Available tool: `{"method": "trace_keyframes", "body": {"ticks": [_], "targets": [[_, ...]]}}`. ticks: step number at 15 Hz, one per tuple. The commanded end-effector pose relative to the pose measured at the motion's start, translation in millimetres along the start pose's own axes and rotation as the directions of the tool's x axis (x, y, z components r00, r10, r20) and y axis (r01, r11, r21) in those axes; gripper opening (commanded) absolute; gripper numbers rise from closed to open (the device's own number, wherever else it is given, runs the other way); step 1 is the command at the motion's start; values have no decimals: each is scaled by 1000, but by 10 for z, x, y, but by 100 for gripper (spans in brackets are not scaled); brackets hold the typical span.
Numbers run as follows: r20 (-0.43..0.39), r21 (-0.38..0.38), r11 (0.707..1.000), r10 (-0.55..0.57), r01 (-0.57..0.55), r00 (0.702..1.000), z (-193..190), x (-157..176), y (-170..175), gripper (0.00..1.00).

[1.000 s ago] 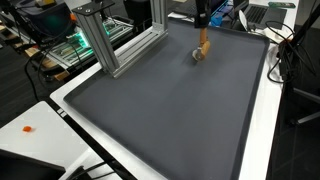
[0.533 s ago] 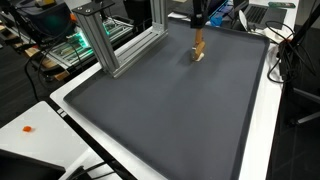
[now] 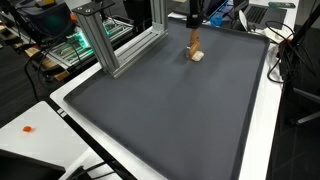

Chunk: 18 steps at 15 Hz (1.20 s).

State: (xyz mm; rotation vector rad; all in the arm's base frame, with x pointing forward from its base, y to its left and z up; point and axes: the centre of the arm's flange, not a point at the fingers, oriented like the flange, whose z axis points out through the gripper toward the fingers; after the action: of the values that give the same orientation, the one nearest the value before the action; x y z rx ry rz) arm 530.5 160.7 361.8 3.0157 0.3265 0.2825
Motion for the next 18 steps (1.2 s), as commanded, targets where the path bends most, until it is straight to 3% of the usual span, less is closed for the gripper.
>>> {"method": "trace_keyframes", "body": {"ticks": [1, 8, 18], "targets": [[10, 10, 1000, 14, -14, 1000, -157, 52, -19, 35], [-80, 19, 999, 37, -35, 996, -263, 281, -29, 35], [-77, 35, 998, 62, -59, 995, 52, 265, 4, 35]]}}
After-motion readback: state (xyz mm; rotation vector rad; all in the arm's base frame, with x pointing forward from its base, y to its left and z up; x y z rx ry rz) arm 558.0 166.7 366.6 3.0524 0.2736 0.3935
